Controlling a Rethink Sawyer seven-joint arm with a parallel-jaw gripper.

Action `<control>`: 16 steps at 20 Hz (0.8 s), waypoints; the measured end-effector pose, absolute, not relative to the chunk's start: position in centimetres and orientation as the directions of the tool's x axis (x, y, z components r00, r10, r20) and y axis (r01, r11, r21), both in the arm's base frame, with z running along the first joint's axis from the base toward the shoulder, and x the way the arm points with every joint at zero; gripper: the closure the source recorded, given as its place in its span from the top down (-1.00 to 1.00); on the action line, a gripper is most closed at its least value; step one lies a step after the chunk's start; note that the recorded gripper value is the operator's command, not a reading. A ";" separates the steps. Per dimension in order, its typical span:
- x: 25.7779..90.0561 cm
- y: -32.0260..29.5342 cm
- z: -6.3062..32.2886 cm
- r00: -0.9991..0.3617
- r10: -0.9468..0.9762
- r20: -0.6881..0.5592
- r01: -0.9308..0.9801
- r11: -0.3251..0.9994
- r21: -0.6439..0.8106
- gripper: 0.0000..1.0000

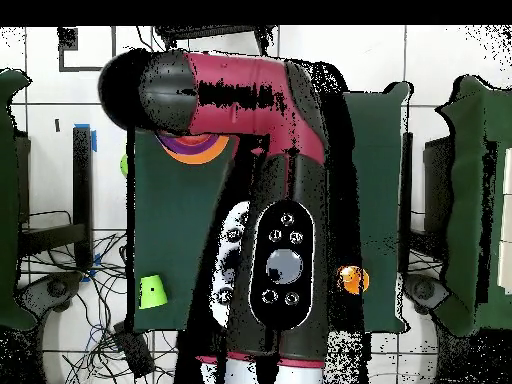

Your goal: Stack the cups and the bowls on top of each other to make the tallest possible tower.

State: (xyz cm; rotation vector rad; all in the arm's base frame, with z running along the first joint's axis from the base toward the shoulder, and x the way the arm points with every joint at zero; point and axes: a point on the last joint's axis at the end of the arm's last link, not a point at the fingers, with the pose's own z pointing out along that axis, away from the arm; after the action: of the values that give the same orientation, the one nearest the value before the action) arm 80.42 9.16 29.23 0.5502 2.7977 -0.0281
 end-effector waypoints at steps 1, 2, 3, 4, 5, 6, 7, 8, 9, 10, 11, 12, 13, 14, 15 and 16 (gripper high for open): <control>80.5 8.9 29.3 -0.884 0.371 -0.285 0.377 0.926 0.038 1.00; 80.5 8.6 29.4 -0.882 0.375 -0.285 0.380 0.924 0.040 1.00; 80.6 7.7 29.6 -0.878 0.384 -0.286 0.388 0.920 0.045 1.00; 80.8 7.0 29.7 -0.875 0.391 -0.286 0.394 0.918 0.049 1.00; 80.9 6.3 29.7 -0.872 0.397 -0.286 0.400 0.915 0.053 1.00; 81.0 5.3 29.8 -0.869 0.405 -0.285 0.406 0.912 0.057 1.00; 81.1 4.8 29.8 -0.867 0.408 -0.285 0.409 0.911 0.059 1.00; 81.2 4.0 29.7 -0.866 0.411 -0.285 0.412 0.909 0.060 1.00; 81.2 3.6 29.6 -0.866 0.412 -0.284 0.413 0.909 0.061 1.00; 81.2 2.7 29.5 -0.866 0.413 -0.282 0.414 0.908 0.060 1.00; 81.2 2.4 29.4 -0.866 0.413 -0.281 0.414 0.908 0.059 1.00; 81.2 1.1 29.1 -0.868 0.410 -0.279 0.413 0.909 0.053 1.00; 81.2 0.6 28.9 -0.869 0.410 -0.277 0.413 0.909 0.051 1.00; 81.1 0.2 28.7 -0.870 0.409 -0.276 0.412 0.910 0.049 1.00; 81.0 -0.7 28.3 -0.872 0.407 -0.272 0.411 0.911 0.045 1.00; 81.0 -1.1 28.1 -0.873 0.406 -0.271 0.410 0.911 0.043 1.00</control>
State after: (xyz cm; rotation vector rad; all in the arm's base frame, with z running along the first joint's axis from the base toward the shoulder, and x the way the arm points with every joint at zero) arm 80.98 -1.10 28.10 0.6101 2.7983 -0.0224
